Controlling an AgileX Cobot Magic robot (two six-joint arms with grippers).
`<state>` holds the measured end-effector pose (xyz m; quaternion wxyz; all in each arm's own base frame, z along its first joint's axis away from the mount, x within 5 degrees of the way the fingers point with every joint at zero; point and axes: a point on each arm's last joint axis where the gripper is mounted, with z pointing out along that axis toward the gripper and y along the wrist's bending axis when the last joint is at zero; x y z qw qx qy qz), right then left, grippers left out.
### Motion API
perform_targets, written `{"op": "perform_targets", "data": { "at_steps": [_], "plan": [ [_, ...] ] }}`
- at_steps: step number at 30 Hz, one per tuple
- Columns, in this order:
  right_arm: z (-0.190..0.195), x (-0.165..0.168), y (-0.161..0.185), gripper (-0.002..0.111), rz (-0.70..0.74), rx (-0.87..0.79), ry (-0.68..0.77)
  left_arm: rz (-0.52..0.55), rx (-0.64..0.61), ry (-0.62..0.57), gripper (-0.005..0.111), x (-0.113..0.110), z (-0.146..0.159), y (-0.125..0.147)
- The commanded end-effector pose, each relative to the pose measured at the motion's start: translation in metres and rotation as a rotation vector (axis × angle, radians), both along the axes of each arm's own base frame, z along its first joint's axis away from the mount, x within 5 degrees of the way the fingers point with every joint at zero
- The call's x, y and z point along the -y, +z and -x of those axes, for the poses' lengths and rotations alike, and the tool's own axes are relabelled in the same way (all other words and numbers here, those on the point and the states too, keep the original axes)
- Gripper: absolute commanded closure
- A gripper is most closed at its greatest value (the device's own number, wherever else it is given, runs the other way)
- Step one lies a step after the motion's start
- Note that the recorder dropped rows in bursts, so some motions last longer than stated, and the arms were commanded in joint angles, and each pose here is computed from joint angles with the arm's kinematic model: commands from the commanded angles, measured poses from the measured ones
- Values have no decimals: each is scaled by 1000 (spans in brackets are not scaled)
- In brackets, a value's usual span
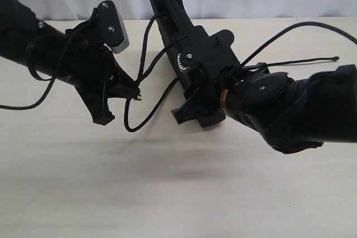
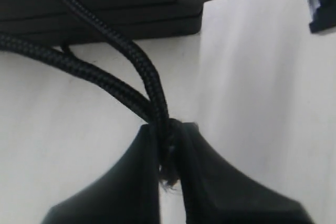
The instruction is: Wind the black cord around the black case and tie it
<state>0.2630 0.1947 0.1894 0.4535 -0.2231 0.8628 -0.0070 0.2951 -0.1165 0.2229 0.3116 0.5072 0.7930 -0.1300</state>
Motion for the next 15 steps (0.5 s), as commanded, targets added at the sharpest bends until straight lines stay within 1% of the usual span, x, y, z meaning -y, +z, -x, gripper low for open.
{"op": "perform_targets", "data": {
  "at_steps": [1,5,10,15],
  "plan": [
    [1,0,2,104,61,16,70,33,-35,-37,107,8,-12,4],
    [1,0,2,104,97,26,95,12,20,-7,107,5,-20,7],
    [1,-1,2,104,144,37,133,-92,150,20,107,-3,-30,7],
    [1,0,1,104,165,39,148,-101,236,87,107,-6,-38,11]
  ]
}}
